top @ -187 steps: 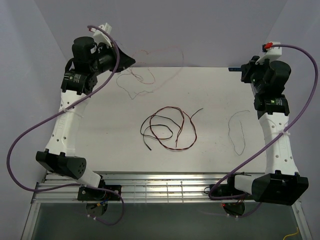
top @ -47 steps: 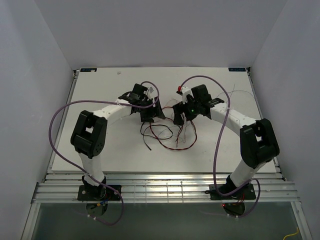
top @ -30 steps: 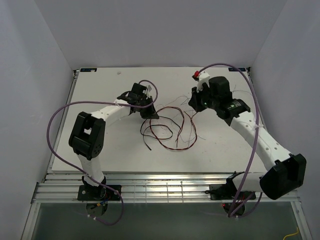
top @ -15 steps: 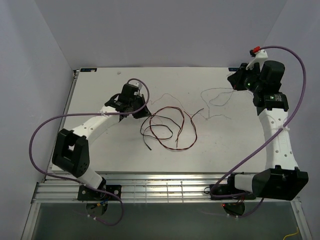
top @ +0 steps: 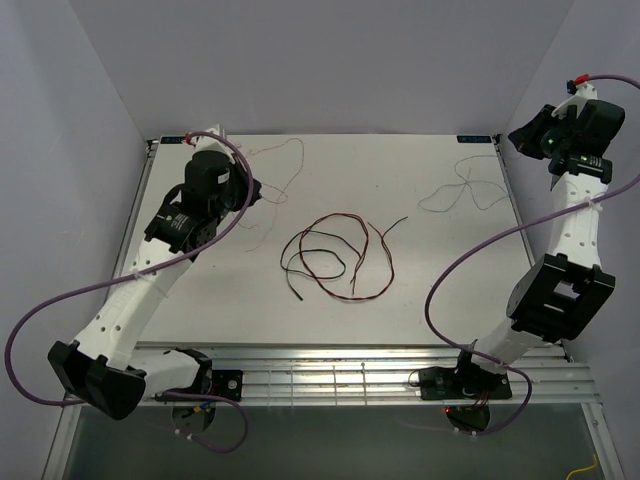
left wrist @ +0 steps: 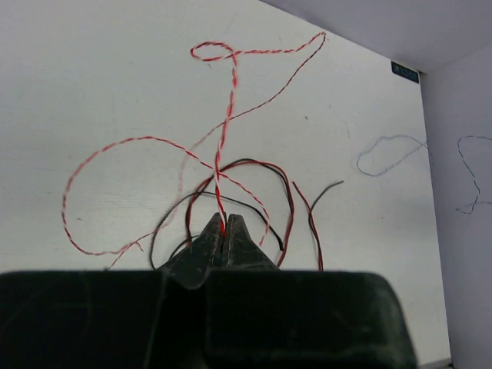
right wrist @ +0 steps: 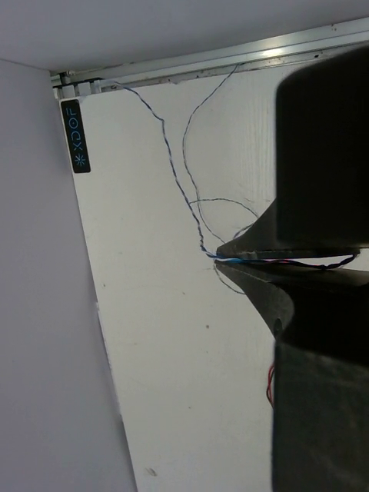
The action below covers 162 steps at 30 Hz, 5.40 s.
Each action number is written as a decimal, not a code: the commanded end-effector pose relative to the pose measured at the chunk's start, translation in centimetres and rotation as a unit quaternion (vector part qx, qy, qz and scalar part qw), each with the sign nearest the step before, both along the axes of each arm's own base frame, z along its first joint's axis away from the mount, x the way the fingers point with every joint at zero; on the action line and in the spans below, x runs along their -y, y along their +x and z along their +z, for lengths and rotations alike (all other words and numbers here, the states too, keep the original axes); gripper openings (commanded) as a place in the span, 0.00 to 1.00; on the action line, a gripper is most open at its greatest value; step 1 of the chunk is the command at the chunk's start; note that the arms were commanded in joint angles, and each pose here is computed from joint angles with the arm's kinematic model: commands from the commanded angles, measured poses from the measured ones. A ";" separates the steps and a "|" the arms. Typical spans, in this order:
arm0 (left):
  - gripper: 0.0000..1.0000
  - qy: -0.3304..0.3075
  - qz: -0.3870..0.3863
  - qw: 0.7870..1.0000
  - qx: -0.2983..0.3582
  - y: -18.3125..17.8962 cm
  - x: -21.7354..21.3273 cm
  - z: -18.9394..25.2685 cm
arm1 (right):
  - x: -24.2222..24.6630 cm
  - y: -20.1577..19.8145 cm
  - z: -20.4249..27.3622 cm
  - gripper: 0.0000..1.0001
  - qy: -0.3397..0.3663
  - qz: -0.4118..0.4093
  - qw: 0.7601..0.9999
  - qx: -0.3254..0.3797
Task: Untangle the cables
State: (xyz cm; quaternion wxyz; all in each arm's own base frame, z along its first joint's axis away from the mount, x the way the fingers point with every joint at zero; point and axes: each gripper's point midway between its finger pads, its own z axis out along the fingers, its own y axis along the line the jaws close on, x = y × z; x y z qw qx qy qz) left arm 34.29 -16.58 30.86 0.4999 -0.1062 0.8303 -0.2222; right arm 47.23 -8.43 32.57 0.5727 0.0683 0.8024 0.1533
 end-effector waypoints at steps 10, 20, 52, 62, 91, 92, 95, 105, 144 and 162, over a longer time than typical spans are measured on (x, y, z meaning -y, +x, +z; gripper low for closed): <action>0.00 0.047 0.089 0.991 0.089 2.4 -4.2 6.9 | -2.2 3.4 1.6 0.08 -0.005 0.070 0.995 0.074; 0.00 0.034 0.112 0.984 0.132 9.8 -7.0 11.4 | -2.1 10.0 -11.0 0.08 0.023 0.053 0.997 -0.052; 0.00 -0.104 -0.167 0.977 0.076 21.5 -0.2 3.4 | -6.6 -1.8 -3.9 0.90 0.020 0.017 1.000 0.006; 0.00 -0.188 -0.257 0.947 0.038 24.0 12.1 -2.2 | -7.2 -5.5 -5.7 0.90 0.032 0.004 0.999 -0.012; 0.98 -0.086 -0.224 0.970 -0.031 22.3 17.5 -10.2 | -9.2 -10.4 -7.4 0.90 -0.006 0.023 0.998 -0.062; 0.98 -0.061 -0.228 0.972 -0.015 21.3 17.4 -8.1 | -10.2 -10.6 -7.6 0.90 -0.009 0.035 0.997 -0.063; 0.98 -0.017 -0.212 0.977 0.001 19.3 16.5 -5.0 | -12.5 -11.5 -8.4 0.90 -0.022 0.055 0.996 -0.068; 0.98 0.127 -0.196 0.968 -0.094 9.7 10.2 -11.3 | -17.3 -13.9 -10.9 0.90 -0.048 0.129 0.987 -0.085; 0.00 0.187 -0.092 0.920 -0.332 -1.9 1.4 -29.8 | -17.5 -15.2 -15.8 0.90 -0.081 0.146 0.972 -0.167; 0.00 0.157 0.049 0.984 -0.069 5.8 -1.9 -9.5 | -18.6 -15.8 -18.2 0.90 -0.119 0.150 0.961 -0.199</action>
